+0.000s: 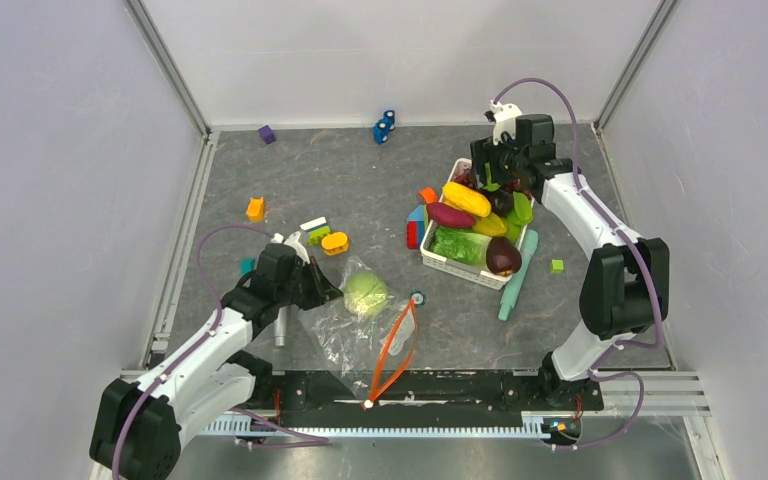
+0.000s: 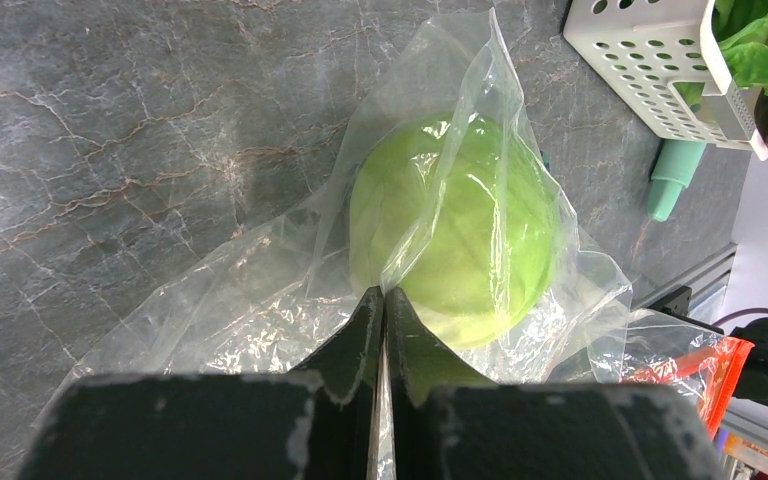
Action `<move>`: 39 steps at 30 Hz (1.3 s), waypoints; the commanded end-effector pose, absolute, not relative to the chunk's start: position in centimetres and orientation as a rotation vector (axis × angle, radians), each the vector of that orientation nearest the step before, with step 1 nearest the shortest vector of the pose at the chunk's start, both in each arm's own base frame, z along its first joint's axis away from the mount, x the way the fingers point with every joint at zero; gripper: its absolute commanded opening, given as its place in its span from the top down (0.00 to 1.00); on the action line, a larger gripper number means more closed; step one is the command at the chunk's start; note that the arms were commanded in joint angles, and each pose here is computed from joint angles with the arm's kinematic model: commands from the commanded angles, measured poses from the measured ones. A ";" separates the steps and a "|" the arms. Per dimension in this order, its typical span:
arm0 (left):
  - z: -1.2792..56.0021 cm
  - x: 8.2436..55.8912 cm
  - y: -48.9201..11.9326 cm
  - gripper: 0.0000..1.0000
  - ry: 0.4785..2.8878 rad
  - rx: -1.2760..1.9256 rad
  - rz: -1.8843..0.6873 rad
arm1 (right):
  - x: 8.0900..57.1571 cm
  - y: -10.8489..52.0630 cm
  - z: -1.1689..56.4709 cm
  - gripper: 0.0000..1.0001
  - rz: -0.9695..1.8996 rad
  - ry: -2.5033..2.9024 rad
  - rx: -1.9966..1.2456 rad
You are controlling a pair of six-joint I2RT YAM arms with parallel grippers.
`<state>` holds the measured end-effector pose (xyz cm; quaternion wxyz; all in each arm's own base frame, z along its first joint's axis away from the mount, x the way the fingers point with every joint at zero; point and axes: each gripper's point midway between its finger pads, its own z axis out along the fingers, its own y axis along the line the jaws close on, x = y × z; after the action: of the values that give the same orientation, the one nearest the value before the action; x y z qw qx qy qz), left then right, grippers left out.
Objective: Open the zip-top bag and remove the fake food
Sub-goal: Place the fake fruit in the bin.
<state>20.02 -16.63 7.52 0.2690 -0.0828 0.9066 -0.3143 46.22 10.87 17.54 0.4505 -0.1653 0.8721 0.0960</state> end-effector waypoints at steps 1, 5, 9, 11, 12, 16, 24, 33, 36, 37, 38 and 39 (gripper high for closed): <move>7.9 20.2 -17.0 0.91 2.427 -0.210 -0.871 | 46.8 11.0 20.2 0.21 0.233 2.085 -0.417; 7.8 20.2 -17.0 0.91 2.430 -0.210 -0.870 | 46.5 11.1 19.6 0.31 0.244 2.107 -0.419; 7.8 20.1 -17.0 0.91 2.432 -0.210 -0.870 | 46.1 11.7 19.8 0.36 0.290 2.103 -0.430; 7.8 20.2 -17.0 0.91 2.429 -0.209 -0.869 | 45.8 12.1 20.1 0.36 0.318 2.097 -0.434; 7.8 20.1 -17.0 0.91 2.431 -0.207 -0.870 | 45.7 12.3 20.3 0.36 0.334 2.095 -0.438; 7.7 20.1 -17.0 0.91 2.432 -0.210 -0.869 | 45.1 12.7 20.4 0.36 0.373 2.106 -0.447; 7.8 20.2 -17.0 0.91 2.428 -0.213 -0.874 | 43.8 12.9 19.9 0.36 0.398 2.143 -0.459; 7.8 20.2 -17.2 0.91 2.430 -0.211 -0.882 | 43.2 12.3 18.6 0.29 0.371 2.189 -0.444; 7.8 20.3 -17.2 0.91 2.430 -0.214 -0.885 | 43.6 11.8 18.6 0.23 0.335 2.193 -0.422; 7.9 20.3 -17.2 0.91 2.429 -0.216 -0.886 | 43.8 11.6 18.6 0.20 0.322 2.192 -0.414; 7.9 20.3 -17.3 0.91 2.427 -0.216 -0.889 | 44.0 11.6 18.5 0.19 0.317 2.191 -0.406; 7.9 20.3 -17.2 0.91 2.427 -0.214 -0.888 | 44.1 11.5 18.5 0.17 0.313 2.193 -0.401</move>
<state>20.11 -16.68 7.41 0.2681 -0.0828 0.9069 -0.3142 43.75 12.15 17.43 0.4157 -0.1729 0.8815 0.1422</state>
